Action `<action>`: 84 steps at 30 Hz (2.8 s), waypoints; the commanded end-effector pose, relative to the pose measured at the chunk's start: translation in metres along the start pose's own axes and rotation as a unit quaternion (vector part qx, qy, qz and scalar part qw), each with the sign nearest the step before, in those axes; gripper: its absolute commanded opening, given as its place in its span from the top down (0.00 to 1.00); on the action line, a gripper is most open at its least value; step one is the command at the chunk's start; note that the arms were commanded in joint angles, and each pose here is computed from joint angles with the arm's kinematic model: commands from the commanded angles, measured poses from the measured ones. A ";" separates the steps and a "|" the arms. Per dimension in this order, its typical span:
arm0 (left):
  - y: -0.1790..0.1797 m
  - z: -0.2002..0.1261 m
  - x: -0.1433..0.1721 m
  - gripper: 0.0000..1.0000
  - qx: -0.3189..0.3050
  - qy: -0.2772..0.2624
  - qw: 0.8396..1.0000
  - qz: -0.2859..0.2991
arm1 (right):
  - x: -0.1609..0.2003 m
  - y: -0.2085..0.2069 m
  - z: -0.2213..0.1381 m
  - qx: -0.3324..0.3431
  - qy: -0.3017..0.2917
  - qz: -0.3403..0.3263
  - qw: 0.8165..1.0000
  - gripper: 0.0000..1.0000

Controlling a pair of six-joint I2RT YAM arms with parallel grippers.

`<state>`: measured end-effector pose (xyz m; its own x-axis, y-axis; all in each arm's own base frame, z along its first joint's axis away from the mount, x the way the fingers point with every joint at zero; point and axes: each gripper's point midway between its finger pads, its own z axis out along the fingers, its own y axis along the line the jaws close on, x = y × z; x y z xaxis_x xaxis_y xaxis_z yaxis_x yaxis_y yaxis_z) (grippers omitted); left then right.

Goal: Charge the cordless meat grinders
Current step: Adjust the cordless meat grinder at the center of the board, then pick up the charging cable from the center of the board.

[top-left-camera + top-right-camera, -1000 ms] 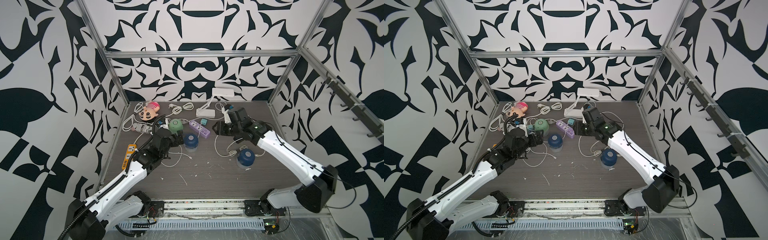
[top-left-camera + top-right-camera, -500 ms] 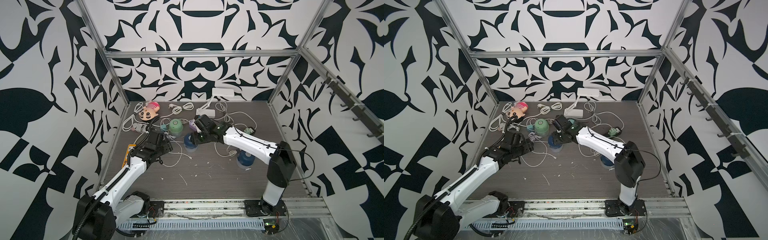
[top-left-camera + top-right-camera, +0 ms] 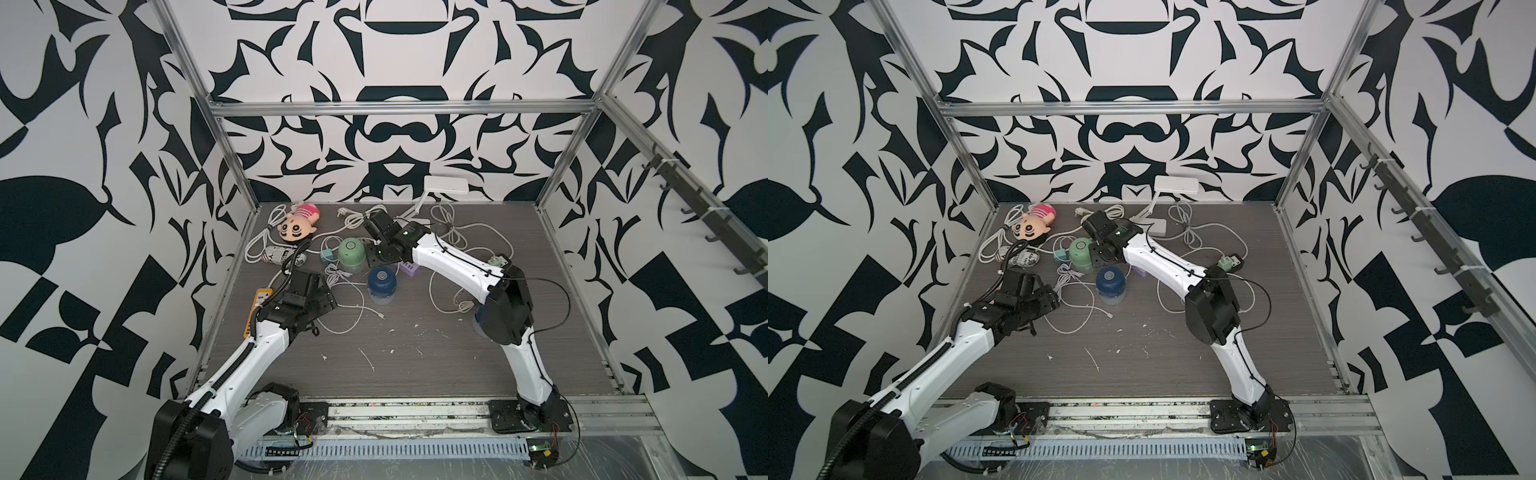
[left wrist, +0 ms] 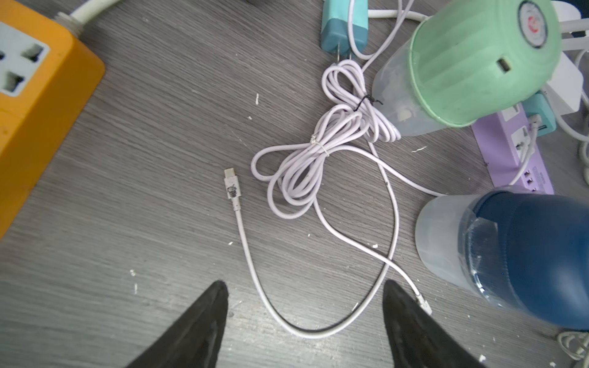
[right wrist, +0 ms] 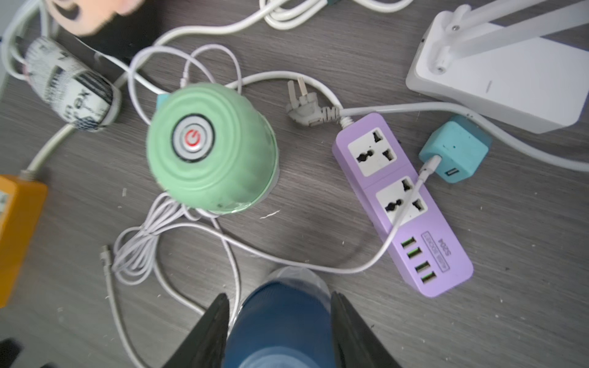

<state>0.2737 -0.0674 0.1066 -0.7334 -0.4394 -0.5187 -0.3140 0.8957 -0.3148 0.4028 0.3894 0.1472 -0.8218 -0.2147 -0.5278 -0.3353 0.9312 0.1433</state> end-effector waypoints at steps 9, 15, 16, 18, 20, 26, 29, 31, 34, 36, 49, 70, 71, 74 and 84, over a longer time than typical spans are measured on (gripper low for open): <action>0.011 0.011 0.006 0.22 -0.021 0.014 1.000 -0.001 | 0.020 -0.007 0.003 0.001 0.034 -0.005 0.999 0.48; 0.004 0.025 0.008 0.30 -0.017 0.032 0.999 -0.002 | 0.033 -0.010 0.003 -0.001 0.045 0.000 0.999 0.49; 0.003 0.029 0.010 0.32 -0.017 0.039 0.999 -0.001 | 0.034 -0.010 0.003 -0.002 0.046 0.001 0.999 0.50; 0.001 0.035 0.012 0.36 -0.017 0.051 0.999 0.000 | 0.035 -0.010 0.000 -0.004 0.046 0.003 0.999 0.50; -0.001 0.042 0.014 0.37 -0.020 0.060 0.998 0.001 | 0.037 -0.007 -0.004 -0.005 0.044 0.001 0.999 0.51; -0.001 0.059 0.008 0.33 -0.043 0.065 0.997 0.013 | 0.024 -0.002 -0.027 -0.018 0.019 0.002 1.000 0.51; -0.002 0.064 0.000 0.30 -0.055 0.063 0.996 0.030 | 0.018 -0.001 -0.040 -0.022 0.006 0.000 1.000 0.50; -0.003 0.069 -0.002 0.30 -0.062 0.065 0.995 0.040 | 0.014 -0.002 -0.049 -0.024 -0.003 0.001 1.000 0.50; -0.002 0.077 -0.004 0.30 -0.075 0.068 0.994 0.051 | 0.011 -0.001 -0.064 -0.032 -0.014 0.002 0.999 0.50; -0.002 0.084 -0.005 0.31 -0.082 0.072 0.992 0.056 | 0.010 0.000 -0.072 -0.038 -0.020 0.002 0.999 0.49; -0.006 0.099 -0.008 0.70 -0.091 0.086 0.988 0.085 | 0.020 -0.010 -0.116 -0.052 -0.053 0.003 0.997 0.49; -0.098 -0.069 -0.064 1.00 0.118 0.037 0.983 0.138 | 0.041 0.051 -0.163 -0.271 -0.053 -0.066 0.959 0.42; -0.107 -0.076 -0.068 1.00 0.133 0.042 0.980 0.143 | 0.043 0.052 -0.162 -0.274 -0.053 -0.070 0.958 0.41; -0.131 -0.095 -0.081 1.00 0.169 0.043 0.973 0.152 | 0.045 0.053 -0.161 -0.282 -0.060 -0.075 0.955 0.40; -0.191 -0.125 -0.097 1.00 0.269 0.083 0.950 0.138 | 0.029 0.039 -0.167 -0.271 -0.125 -0.065 0.952 0.39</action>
<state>0.3402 -0.1713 0.3068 -0.8045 -0.1505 -0.5745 0.1975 0.8445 -0.4978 0.2784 0.3711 0.2363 -0.7242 -0.2599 -0.6387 -0.6291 0.6282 0.4578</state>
